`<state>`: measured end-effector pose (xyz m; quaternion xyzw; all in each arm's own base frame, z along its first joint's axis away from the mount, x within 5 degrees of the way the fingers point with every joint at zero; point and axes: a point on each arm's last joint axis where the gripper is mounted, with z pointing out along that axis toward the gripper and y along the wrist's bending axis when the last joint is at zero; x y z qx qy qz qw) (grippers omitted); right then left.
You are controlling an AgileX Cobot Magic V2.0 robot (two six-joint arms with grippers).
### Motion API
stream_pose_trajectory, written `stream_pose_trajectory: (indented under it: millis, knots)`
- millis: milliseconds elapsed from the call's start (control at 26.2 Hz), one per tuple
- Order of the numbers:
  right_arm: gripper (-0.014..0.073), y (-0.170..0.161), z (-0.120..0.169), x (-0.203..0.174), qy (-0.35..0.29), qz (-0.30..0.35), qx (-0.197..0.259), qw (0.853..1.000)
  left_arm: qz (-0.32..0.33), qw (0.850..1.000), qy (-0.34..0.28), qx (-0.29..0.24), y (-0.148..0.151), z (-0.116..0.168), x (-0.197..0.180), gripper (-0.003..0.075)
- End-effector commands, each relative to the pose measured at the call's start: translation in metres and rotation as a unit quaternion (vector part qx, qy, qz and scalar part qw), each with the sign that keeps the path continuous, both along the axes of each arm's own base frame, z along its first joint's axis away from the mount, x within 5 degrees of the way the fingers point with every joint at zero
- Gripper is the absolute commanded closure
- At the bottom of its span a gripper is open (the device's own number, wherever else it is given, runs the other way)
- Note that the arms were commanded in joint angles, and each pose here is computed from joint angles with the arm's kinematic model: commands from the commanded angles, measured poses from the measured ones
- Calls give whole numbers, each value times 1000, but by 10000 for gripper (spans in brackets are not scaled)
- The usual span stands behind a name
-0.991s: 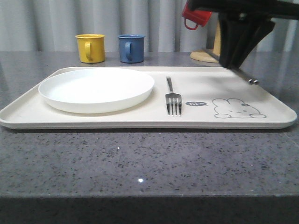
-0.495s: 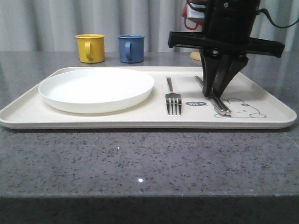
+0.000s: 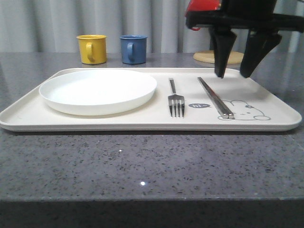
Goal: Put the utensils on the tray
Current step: 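Lower the chopsticks onto the tray beside the fork and release, then grasp the spoon on the table with the right gripper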
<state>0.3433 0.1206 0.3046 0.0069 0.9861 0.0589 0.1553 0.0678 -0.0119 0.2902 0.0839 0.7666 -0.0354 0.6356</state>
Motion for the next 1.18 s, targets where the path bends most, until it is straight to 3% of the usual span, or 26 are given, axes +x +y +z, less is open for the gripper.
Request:
stream_pose_trajectory:
  millis: [0,229,419,953,1029,1143]
  knots:
    - [214,-39,36,-5,-52,-9,-17,998,4,999,-51,-17,0,17,0,738]
    - [214,-118,33,1,-24,-52,-52,997,4,999,-51,-17,0,17,0,738]
    - [214,-153,26,5,-17,-75,-62,995,4,999,-51,-17,0,17,0,738]
    - [220,-170,-25,30,47,-73,-58,994,4,999,-51,-17,0,17,0,738]
    - [277,-170,-26,30,48,-74,-57,995,4,999,-51,-17,0,17,0,738]
    - [435,-169,-26,29,52,-74,-53,994,4,999,-51,-17,0,17,0,738]
